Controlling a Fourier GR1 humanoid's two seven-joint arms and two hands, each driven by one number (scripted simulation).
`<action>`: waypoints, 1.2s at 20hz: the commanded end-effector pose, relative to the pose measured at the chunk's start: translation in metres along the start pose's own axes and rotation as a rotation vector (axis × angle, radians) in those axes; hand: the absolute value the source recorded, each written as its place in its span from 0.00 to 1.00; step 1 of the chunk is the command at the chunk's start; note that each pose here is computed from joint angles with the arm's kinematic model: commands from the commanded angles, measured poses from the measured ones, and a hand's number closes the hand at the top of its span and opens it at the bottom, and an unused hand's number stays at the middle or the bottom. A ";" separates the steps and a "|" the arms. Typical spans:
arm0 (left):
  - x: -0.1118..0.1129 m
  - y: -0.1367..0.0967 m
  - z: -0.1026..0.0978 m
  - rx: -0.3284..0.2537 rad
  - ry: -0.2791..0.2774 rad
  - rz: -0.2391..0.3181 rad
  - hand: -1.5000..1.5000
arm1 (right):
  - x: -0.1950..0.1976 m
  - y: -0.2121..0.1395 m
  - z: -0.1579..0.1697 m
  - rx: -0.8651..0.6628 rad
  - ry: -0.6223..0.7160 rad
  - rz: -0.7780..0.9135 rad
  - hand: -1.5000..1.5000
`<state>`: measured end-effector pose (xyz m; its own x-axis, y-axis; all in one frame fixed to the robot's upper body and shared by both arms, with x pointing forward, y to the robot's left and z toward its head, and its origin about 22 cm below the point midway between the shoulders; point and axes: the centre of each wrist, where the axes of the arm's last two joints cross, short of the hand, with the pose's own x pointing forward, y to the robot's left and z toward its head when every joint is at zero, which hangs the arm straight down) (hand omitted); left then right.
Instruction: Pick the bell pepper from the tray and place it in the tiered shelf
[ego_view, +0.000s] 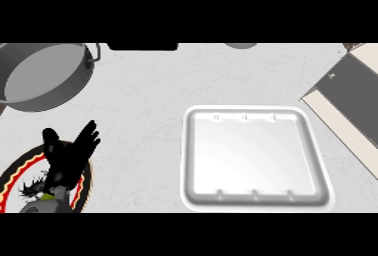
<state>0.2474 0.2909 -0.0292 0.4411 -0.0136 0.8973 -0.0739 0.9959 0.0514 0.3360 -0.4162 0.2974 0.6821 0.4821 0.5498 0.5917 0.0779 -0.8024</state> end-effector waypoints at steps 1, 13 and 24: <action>-0.009 0.000 0.011 0.007 0.010 -0.010 0.50 | -0.005 0.003 -0.011 0.008 -0.003 0.031 1.00; -0.002 0.012 0.001 0.017 -0.005 0.004 0.50 | -0.003 -0.031 0.000 -0.113 0.099 -0.418 0.00; -0.008 0.004 0.006 0.012 0.006 0.010 0.50 | -0.029 -0.072 0.001 -0.336 0.169 -0.677 0.00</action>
<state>0.2455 0.2927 -0.0299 0.4437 -0.0138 0.8960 -0.0853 0.9947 0.0576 0.2924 -0.4302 0.3378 0.2200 0.2868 0.9324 0.9609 0.1008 -0.2577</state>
